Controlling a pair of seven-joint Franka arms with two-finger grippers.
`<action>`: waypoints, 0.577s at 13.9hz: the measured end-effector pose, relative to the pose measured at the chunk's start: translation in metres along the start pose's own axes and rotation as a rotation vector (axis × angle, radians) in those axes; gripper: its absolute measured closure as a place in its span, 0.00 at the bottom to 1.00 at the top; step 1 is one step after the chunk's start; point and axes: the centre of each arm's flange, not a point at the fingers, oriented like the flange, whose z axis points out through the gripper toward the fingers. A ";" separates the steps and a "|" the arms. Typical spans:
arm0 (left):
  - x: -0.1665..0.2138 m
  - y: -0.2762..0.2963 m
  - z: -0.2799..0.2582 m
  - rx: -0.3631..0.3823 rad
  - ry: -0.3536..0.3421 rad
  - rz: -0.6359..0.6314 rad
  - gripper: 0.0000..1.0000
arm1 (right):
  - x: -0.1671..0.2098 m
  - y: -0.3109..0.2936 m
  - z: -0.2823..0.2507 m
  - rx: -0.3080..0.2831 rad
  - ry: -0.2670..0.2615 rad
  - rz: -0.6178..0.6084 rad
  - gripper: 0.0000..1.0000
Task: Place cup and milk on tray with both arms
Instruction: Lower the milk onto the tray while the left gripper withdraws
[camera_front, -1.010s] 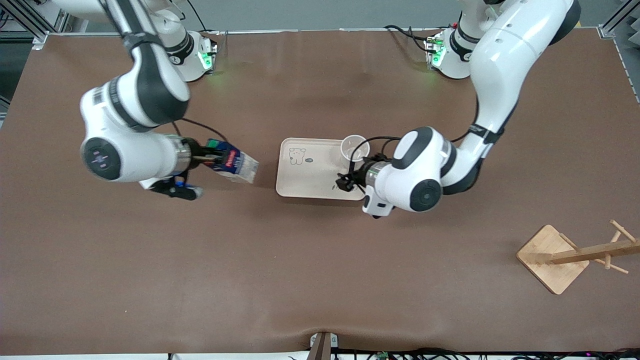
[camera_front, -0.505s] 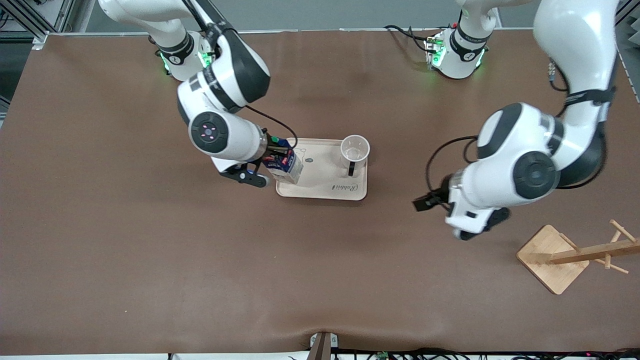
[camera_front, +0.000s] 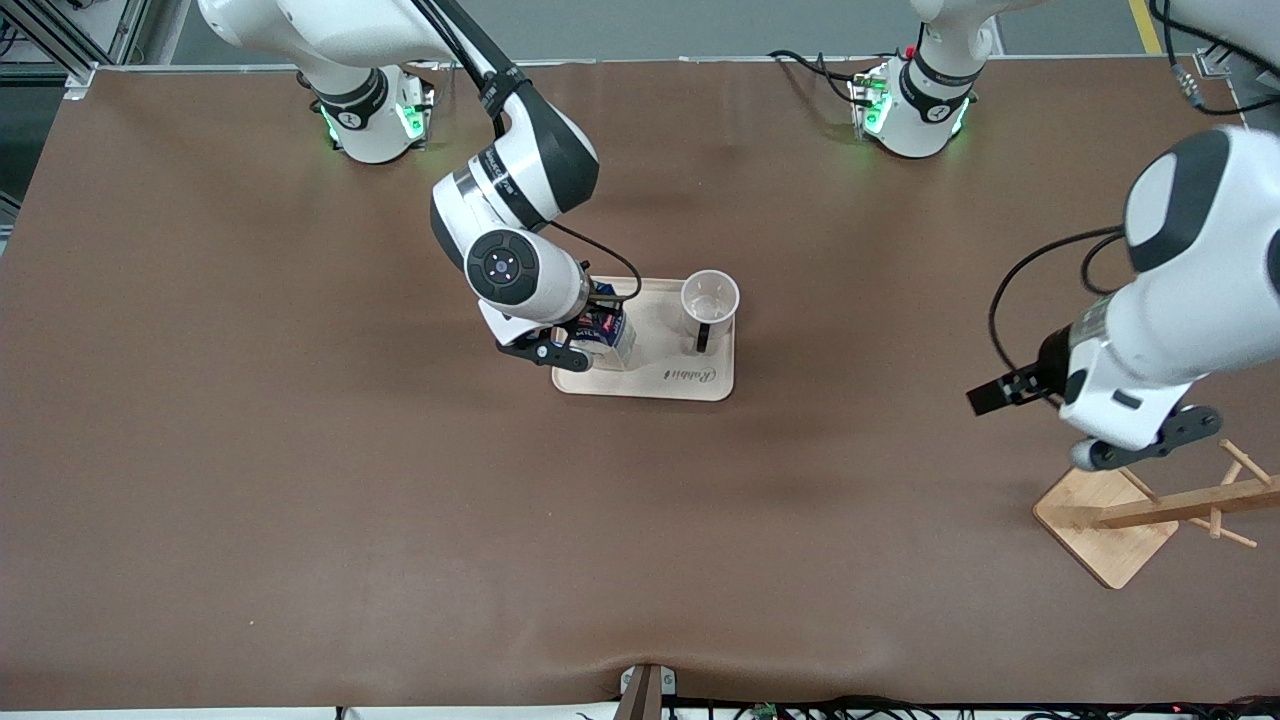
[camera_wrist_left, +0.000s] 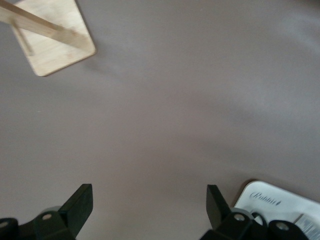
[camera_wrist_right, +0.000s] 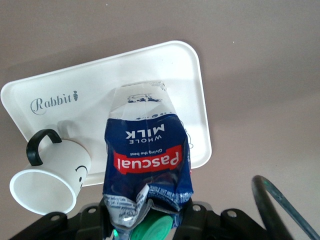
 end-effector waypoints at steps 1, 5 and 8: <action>-0.008 -0.005 -0.013 0.015 0.000 0.017 0.00 | 0.001 0.001 0.000 0.000 0.001 0.002 0.43; -0.034 -0.036 -0.057 0.065 -0.006 0.077 0.00 | 0.002 0.007 -0.037 -0.027 -0.034 0.004 0.03; -0.048 -0.046 -0.080 0.066 0.017 0.134 0.00 | 0.009 0.026 -0.091 -0.036 -0.062 0.019 0.00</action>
